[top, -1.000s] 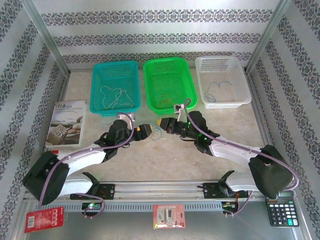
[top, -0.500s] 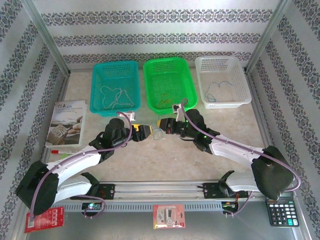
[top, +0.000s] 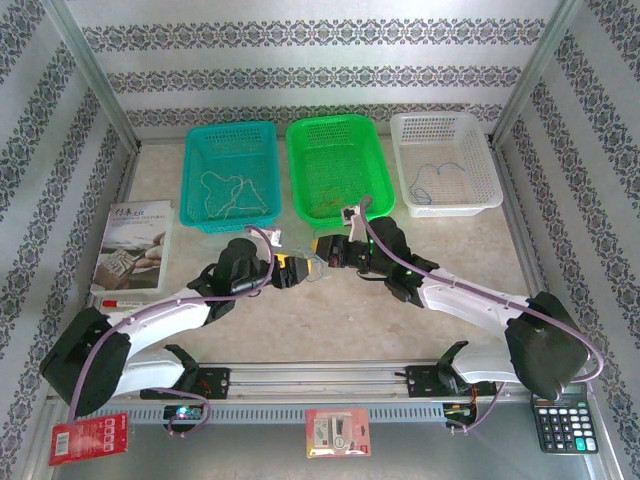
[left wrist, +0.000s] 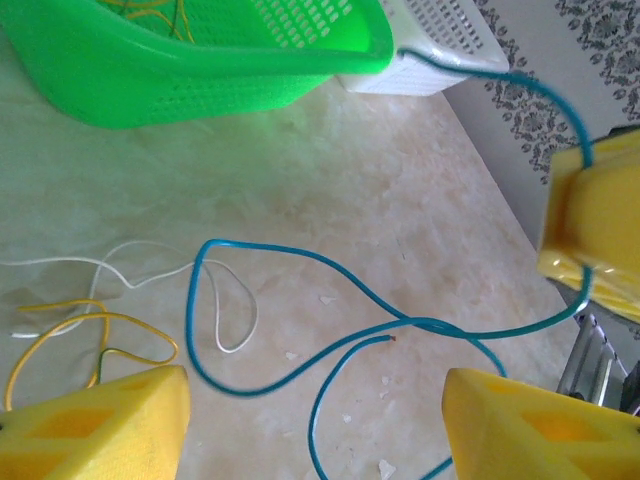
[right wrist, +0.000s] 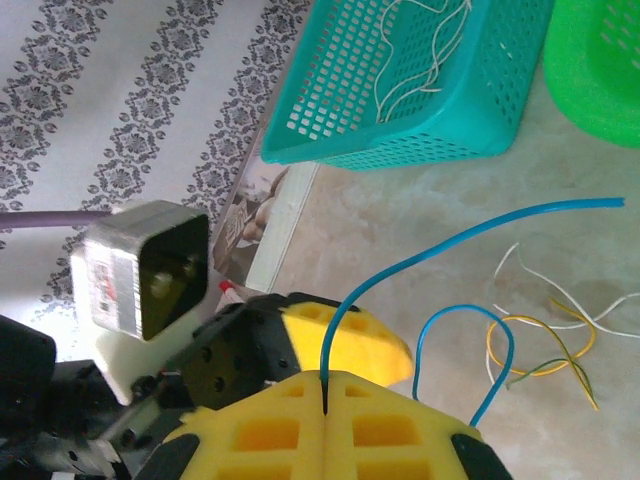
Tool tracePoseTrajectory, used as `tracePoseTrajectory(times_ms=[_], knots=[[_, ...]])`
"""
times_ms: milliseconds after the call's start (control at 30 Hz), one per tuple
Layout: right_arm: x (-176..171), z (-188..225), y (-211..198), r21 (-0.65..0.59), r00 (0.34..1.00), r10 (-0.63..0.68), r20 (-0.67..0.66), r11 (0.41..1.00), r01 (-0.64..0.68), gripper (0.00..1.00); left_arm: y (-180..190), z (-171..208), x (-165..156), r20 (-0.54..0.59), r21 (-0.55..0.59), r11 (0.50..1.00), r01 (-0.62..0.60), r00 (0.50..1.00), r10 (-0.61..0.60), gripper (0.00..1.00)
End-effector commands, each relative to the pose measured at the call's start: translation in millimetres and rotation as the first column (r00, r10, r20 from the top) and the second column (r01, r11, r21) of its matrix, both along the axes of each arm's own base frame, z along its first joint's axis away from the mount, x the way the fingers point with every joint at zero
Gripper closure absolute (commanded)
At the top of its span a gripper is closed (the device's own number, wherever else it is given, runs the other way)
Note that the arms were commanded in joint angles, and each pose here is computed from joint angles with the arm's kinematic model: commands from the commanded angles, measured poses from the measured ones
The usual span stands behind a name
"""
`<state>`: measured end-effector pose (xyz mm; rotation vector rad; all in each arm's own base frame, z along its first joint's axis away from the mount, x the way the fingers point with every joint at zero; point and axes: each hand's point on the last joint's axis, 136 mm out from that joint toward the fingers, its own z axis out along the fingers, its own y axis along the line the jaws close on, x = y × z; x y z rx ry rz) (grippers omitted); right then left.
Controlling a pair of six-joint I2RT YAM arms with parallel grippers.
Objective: Untangle the cables
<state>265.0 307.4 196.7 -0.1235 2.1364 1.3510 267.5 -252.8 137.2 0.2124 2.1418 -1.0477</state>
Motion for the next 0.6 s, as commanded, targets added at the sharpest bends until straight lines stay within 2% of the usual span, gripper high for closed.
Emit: tracePoseTrajectory(times_ms=[0, 333, 400, 500, 567], knots=[[4.1, 15.0, 7.2, 0.011, 0.999, 0.001, 0.047, 1.000, -0.002, 1.00, -12.2, 0.0, -5.9, 0.010, -0.033, 0.999, 0.038, 0.999, -0.038, 0.33], [1.2, 15.2, 12.1, 0.011, 0.999, 0.007, 0.047, 1.000, -0.008, 1.00, -24.7, -13.2, -1.9, -0.011, -0.051, 0.998, 0.045, 0.999, -0.045, 0.29], [0.7, 15.0, 12.9, 0.012, 0.999, 0.009, 0.046, 1.000, -0.009, 1.00, -26.5, -15.6, -0.6, -0.017, -0.053, 0.998, 0.044, 0.999, -0.045, 0.31], [0.3, 16.2, 13.7, 0.020, 0.999, 0.010, 0.045, 1.000, -0.010, 1.00, -28.3, -18.8, 2.2, -0.023, -0.060, 0.998, 0.035, 0.999, -0.036, 0.46], [0.2, 18.8, 13.8, 0.029, 0.999, 0.009, 0.045, 1.000, -0.010, 1.00, -29.8, -21.2, 3.9, -0.031, -0.074, 0.997, 0.028, 0.999, -0.031, 0.65]])
